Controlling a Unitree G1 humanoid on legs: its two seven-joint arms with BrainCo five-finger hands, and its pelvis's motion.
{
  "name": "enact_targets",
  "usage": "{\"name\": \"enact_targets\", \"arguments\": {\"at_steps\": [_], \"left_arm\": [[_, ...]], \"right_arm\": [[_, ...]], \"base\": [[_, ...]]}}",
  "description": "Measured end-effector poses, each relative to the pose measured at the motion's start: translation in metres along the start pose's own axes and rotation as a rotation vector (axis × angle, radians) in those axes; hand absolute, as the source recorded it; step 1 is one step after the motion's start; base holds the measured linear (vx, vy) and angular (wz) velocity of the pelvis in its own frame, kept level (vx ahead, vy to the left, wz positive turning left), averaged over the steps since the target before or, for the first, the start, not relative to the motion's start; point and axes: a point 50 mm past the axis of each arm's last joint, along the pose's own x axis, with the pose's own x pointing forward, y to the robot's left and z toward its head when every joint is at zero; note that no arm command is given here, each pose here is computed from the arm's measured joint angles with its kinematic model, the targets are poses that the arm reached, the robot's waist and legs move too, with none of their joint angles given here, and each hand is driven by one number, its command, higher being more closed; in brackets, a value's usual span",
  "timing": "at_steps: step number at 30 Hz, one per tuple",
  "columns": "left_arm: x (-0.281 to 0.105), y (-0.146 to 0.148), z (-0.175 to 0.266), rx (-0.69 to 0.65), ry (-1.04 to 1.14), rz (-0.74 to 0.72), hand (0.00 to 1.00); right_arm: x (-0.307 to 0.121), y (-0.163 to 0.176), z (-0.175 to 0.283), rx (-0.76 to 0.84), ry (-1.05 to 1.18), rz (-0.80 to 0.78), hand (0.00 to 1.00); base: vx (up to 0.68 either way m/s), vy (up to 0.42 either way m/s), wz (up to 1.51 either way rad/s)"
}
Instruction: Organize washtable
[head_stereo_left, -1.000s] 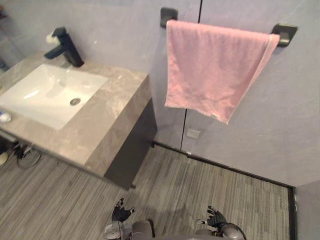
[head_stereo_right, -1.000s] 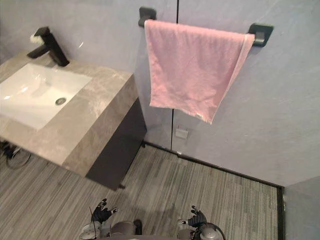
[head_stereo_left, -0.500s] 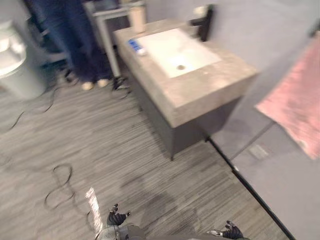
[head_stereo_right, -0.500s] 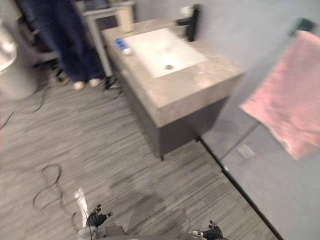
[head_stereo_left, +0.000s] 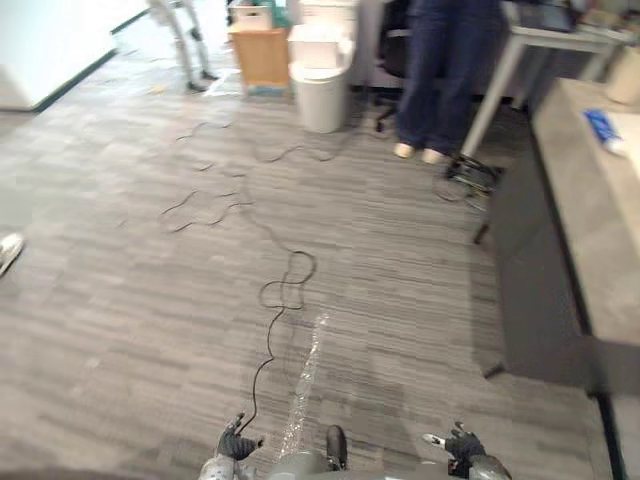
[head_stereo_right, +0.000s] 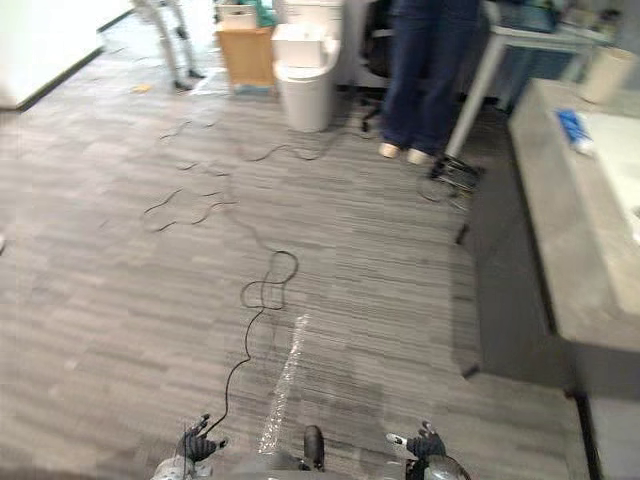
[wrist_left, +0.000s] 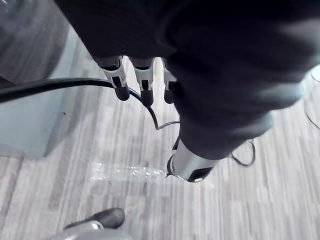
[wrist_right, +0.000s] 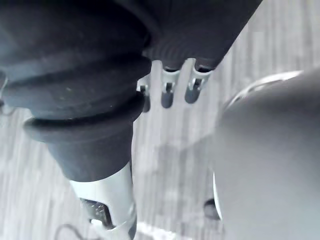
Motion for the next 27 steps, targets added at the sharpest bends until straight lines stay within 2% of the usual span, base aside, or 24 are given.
{"name": "enact_targets", "arguments": {"at_steps": [3, 5, 12, 13, 14, 18, 20, 23, 27], "left_arm": [[-0.005, -0.001, -0.019, 0.006, 0.078, -0.003, 0.00], [-0.003, -0.011, -0.011, -0.020, 0.062, -0.021, 0.00], [0.010, -0.019, 0.038, -0.095, -0.061, -0.018, 0.00], [0.008, -0.017, 0.033, -0.113, -0.054, -0.008, 0.00], [0.007, -0.028, 0.033, -0.158, -0.044, -0.024, 0.00], [0.003, -0.016, 0.024, -0.219, -0.033, 0.032, 0.00], [0.000, 0.007, 0.015, -0.268, -0.028, 0.123, 0.00], [-0.002, 0.011, 0.009, -0.277, -0.021, 0.138, 0.00], [-0.002, 0.002, 0.008, -0.256, -0.020, 0.114, 0.00]], "right_arm": [[-0.001, 0.004, 0.006, 0.000, -0.043, 0.010, 0.00], [-0.002, 0.006, 0.007, 0.036, -0.063, 0.010, 0.00], [-0.006, 0.011, 0.000, 0.124, -0.056, 0.011, 0.00], [-0.010, 0.013, -0.009, 0.134, -0.035, 0.012, 0.00], [-0.011, 0.005, -0.011, 0.150, -0.037, -0.014, 0.00], [-0.012, 0.005, -0.013, 0.085, -0.015, 0.001, 0.00], [-0.008, 0.026, 0.004, 0.007, -0.059, 0.072, 0.00], [-0.008, 0.042, 0.012, -0.069, -0.093, 0.114, 0.00], [-0.005, 0.038, 0.009, -0.168, -0.077, 0.127, 0.00]], "base": [[0.20, 0.128, 0.64], [0.25, 0.062, 0.69], [0.52, 0.133, 0.17], [0.82, 0.219, 0.02], [0.68, 0.194, 0.06], [0.67, 0.157, -0.87], [0.60, 0.277, -2.24], [0.40, 0.348, -1.70], [0.49, 0.607, -1.22]]}}
